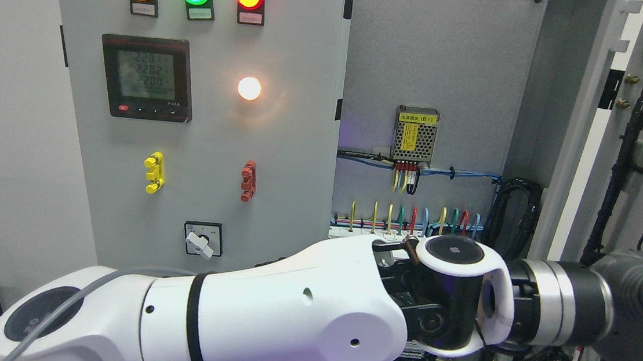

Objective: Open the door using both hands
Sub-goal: 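Keep pushing the door with the left hand until it swings wide open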

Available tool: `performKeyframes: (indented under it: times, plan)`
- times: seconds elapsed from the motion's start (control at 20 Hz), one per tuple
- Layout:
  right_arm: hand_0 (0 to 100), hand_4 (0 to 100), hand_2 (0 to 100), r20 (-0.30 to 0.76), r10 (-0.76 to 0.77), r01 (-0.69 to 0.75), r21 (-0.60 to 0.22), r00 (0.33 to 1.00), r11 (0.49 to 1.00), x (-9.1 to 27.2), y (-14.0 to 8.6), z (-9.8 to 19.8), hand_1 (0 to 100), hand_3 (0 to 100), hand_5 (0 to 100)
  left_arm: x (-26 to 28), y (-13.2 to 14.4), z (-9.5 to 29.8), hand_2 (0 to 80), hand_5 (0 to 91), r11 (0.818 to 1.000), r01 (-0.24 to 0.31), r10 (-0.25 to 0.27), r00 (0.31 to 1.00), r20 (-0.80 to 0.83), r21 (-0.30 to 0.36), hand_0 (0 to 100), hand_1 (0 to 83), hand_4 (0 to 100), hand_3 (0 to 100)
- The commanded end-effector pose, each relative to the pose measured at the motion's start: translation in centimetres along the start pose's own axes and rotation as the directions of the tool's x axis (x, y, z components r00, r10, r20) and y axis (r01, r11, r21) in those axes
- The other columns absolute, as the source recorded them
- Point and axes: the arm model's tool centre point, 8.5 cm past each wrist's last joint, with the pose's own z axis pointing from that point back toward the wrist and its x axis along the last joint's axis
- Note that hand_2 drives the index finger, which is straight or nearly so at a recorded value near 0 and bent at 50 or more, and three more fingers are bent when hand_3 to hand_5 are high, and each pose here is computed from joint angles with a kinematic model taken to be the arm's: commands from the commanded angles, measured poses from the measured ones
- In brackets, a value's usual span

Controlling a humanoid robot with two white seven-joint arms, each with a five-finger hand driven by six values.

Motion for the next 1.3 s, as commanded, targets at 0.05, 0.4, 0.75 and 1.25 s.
performKeyframes:
  times: [0.05,0.4,0.75,1.25]
  plan:
    - [12,0,0,0.0,0.0,0.0,0.001,1.0,1.0,0.0,0.0,0.0,39,0,0,-0.2,0.3,0.2,0.0,0.0,1.0,-0.01,0.01,1.0,0.002,0.001,12,38.9,0,0]
    - [12,0,0,0.0,0.0,0.0,0.001,1.0,1.0,0.0,0.0,0.0,39,0,0,-0.6,5.7,6.5,0.0,0.0,0.989,-0.038,0.035,0.999,0.019,0.146,12,38.9,0,0]
    - [12,0,0,0.0,0.0,0.0,0.001,1.0,1.0,0.0,0.0,0.0,39,0,0,-4.0,6.4,15.8,0.0,0.0,0.986,0.019,-0.018,1.0,-0.013,0.163,12,38.9,0,0]
    - [12,0,0,0.0,0.0,0.0,0.001,1.0,1.0,0.0,0.0,0.0,39,0,0,-11.1,6.7,31.9,0.0,0.0,0.953,0.006,-0.002,1.0,-0.012,0.304,12,38.9,0,0]
